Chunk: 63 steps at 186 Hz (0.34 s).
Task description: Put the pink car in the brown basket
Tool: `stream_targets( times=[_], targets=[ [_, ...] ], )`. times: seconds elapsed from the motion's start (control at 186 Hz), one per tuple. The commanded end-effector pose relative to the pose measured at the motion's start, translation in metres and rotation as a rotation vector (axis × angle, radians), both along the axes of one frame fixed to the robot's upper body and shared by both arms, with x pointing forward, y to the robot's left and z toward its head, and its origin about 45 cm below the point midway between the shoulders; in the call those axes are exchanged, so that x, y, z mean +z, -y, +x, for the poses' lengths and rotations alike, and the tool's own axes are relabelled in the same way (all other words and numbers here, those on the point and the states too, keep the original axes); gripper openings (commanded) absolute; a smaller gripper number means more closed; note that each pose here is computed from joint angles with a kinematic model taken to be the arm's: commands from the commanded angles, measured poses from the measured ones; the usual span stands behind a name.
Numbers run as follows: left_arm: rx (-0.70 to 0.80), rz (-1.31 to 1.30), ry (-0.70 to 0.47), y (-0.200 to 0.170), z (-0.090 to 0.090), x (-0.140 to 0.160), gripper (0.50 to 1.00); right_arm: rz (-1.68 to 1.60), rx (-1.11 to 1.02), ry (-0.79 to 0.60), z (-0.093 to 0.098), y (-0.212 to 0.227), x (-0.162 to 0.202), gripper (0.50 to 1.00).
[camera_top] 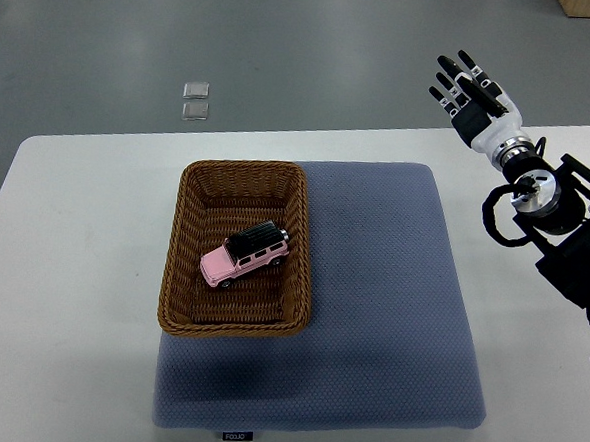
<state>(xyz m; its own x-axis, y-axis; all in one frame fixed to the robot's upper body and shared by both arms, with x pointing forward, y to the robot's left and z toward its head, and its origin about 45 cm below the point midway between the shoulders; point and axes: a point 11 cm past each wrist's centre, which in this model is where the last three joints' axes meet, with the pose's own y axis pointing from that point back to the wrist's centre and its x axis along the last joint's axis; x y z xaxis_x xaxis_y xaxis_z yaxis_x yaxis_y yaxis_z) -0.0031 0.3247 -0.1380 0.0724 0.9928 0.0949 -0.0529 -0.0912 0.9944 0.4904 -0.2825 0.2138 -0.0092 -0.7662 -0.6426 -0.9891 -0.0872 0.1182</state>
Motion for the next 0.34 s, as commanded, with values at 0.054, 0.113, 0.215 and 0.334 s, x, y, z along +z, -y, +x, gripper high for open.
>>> stream_targets(
  times=[0.054,0.113,0.215,0.334],
  targets=[
    [0.000,0.001,0.000,0.000,0.000,0.000,1.000,-0.011,-0.031,-0.017,-0.001,0.008,-0.007,0.907],
    [0.000,0.001,0.000,0.000,0.000,0.000,1.000,-0.016,-0.035,-0.021,-0.001,0.011,-0.009,0.907],
    [0.000,0.001,0.000,0.000,0.000,0.000,1.000,-0.017,-0.049,-0.031,-0.001,0.013,-0.011,0.907],
    [0.000,0.001,0.000,0.000,0.000,0.000,1.000,-0.031,-0.079,-0.057,-0.003,0.017,-0.015,0.909]
  ],
)
